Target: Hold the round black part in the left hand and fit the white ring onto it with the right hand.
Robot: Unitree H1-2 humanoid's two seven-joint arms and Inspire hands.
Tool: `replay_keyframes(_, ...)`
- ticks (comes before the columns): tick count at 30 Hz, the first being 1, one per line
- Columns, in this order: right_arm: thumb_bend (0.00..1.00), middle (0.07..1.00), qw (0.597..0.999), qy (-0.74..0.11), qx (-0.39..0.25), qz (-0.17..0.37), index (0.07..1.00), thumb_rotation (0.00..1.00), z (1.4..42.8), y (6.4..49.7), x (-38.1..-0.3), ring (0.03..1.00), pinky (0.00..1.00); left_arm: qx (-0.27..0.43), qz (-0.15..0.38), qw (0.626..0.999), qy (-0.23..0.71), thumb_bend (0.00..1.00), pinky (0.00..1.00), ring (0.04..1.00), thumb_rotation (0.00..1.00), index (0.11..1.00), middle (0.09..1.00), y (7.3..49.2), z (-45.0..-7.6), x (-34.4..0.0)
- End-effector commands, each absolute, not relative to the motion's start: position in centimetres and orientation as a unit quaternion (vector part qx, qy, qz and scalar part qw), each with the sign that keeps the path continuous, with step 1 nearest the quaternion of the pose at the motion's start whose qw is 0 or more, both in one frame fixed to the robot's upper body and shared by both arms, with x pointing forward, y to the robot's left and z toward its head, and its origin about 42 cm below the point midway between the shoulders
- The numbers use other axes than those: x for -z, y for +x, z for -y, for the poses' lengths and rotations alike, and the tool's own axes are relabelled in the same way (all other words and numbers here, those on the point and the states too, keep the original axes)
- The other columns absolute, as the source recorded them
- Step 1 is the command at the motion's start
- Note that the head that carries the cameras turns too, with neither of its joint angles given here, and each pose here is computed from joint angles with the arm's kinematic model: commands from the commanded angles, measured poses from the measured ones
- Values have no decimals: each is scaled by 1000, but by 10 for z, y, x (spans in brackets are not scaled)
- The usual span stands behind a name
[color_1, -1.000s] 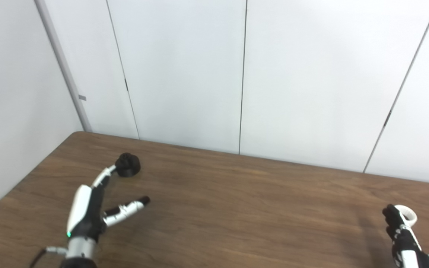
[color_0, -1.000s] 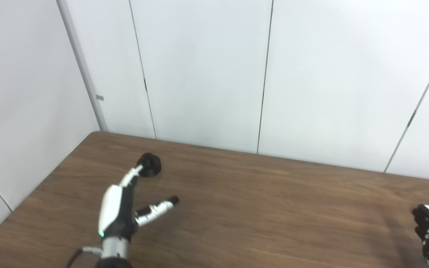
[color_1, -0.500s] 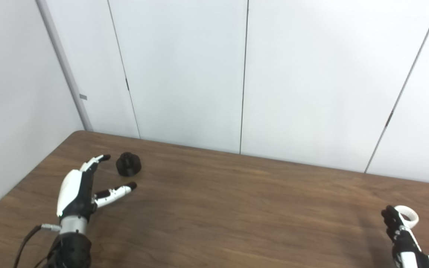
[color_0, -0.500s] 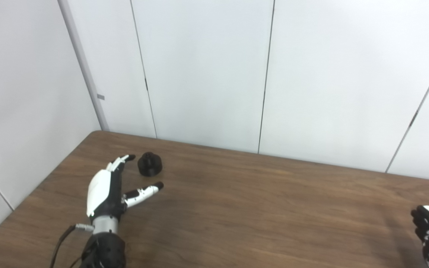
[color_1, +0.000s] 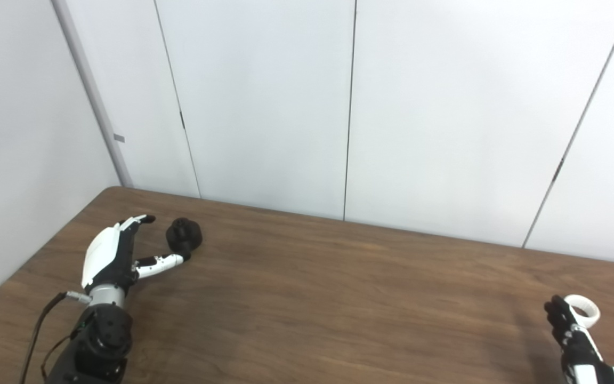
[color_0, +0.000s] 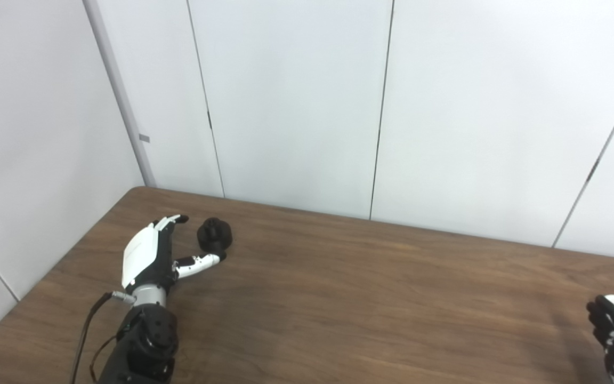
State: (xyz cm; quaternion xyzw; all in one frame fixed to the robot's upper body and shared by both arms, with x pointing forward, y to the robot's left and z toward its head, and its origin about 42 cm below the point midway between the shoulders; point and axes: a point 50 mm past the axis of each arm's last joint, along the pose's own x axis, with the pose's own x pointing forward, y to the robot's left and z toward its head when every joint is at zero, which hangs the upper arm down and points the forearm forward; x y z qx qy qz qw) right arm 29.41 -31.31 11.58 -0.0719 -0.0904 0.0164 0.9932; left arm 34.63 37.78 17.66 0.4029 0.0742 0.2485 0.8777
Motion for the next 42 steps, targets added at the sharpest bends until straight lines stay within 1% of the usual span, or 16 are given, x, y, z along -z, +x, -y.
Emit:
replay_keyframes(1, 627, 926, 998, -49, -4, 34, 928, 1000, 307, 271, -80, 953, 992, -270, -44, 861, 428, 904, 1000, 990, 333, 839, 937, 363, -389, -204)
replay_keyframes(4, 619, 924, 998, -47, -4, 36, 927, 1000, 306, 272, -80, 949, 992, -263, -61, 857, 440, 900, 1000, 997, 338, 838, 942, 375, -395, -205)
replay_keyframes(8, 613, 925, 998, -45, -4, 37, 928, 999, 305, 272, -80, 954, 996, -251, -76, 848, 460, 913, 1000, 1000, 375, 837, 949, 389, -403, -207)
replay_keyframes(10, 621, 916, 998, -45, -3, 37, 923, 990, 305, 272, -79, 944, 983, -249, -87, 846, 463, 914, 1000, 1000, 374, 832, 948, 396, -406, -207)
replay_keyframes(12, 649, 912, 998, -45, -5, 35, 925, 977, 305, 273, -78, 933, 965, -246, -101, 845, 464, 912, 1000, 1000, 379, 838, 952, 403, -410, -207)
replay_keyframes(14, 647, 906, 998, -44, -5, 37, 923, 973, 304, 274, -78, 924, 953, -244, -107, 842, 469, 910, 1000, 1000, 382, 839, 952, 409, -412, -208)
replay_keyframes(18, 608, 895, 998, -46, -4, 42, 915, 985, 302, 273, -78, 913, 936, -242, -115, 836, 478, 920, 1000, 1000, 372, 830, 943, 420, -415, -209)
replay_keyframes(20, 604, 895, 998, -46, -4, 42, 915, 988, 302, 273, -78, 915, 937, -238, -118, 835, 482, 923, 1000, 1000, 376, 829, 943, 424, -416, -210)
replay_keyframes(26, 606, 905, 998, -49, -4, 39, 920, 1000, 301, 272, -79, 931, 964, -221, -125, 837, 484, 921, 1000, 1000, 378, 839, 953, 432, -414, -208)
replay_keyframes(30, 620, 904, 998, -46, -4, 41, 923, 996, 301, 271, -80, 931, 971, -210, -132, 834, 492, 933, 1000, 1000, 400, 838, 952, 435, -412, -206)
replay_keyframes(35, 607, 906, 998, -47, -3, 42, 921, 999, 300, 270, -80, 930, 960, -205, -131, 836, 491, 932, 1000, 1000, 380, 826, 949, 438, -408, -203)
replay_keyframes(42, 625, 902, 998, -47, 0, 38, 922, 999, 301, 271, -77, 927, 988, -209, -135, 835, 491, 924, 1000, 996, 375, 809, 936, 440, -407, -196)
